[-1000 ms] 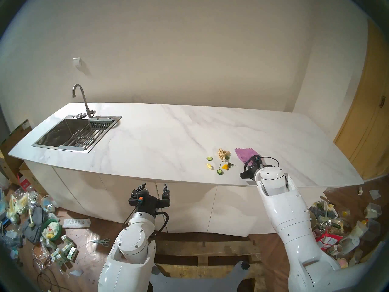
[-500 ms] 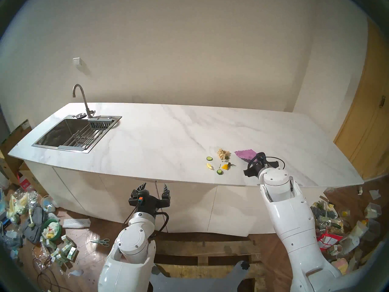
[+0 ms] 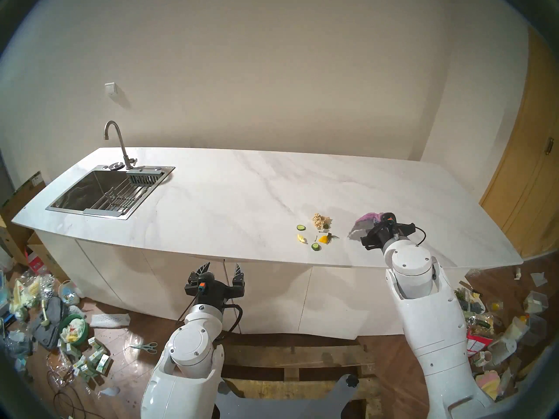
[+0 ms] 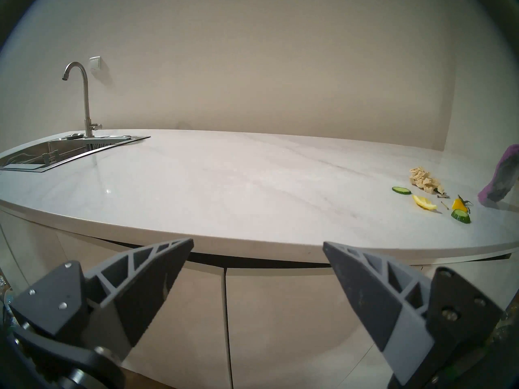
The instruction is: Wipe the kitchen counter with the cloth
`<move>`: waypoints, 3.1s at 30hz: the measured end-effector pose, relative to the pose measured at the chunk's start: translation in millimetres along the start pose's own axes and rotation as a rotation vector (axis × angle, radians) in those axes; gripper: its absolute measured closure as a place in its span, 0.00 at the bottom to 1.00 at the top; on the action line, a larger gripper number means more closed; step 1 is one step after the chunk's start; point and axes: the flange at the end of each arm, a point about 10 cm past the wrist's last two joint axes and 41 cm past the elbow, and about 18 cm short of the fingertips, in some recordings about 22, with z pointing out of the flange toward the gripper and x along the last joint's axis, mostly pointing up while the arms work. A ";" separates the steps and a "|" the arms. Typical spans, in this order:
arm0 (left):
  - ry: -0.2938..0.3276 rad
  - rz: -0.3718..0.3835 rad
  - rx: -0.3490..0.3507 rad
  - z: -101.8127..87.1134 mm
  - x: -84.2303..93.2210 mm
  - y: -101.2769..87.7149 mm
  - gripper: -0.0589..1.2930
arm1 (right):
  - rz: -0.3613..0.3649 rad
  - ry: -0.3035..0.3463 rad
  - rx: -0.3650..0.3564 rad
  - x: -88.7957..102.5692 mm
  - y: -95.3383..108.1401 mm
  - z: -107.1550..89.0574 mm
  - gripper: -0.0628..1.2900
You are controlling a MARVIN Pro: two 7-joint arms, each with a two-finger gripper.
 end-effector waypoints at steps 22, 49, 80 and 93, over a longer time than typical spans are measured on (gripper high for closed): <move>0.000 0.000 0.000 0.0 0.1 0.0 0.03 | -0.236 -0.109 0.211 -55.8 -50.6 6.3 0.96; -0.003 0.000 0.001 0.1 -1.2 -0.1 0.03 | -0.060 -0.189 0.428 -26.0 28.5 15.0 0.05; -0.003 0.000 0.002 0.1 -1.2 -0.1 0.03 | -0.051 -0.407 0.446 -1.7 -1.7 63.6 0.05; -0.003 0.000 0.002 0.0 -1.1 -0.1 0.03 | -0.093 -0.426 0.514 10.7 27.7 41.3 0.05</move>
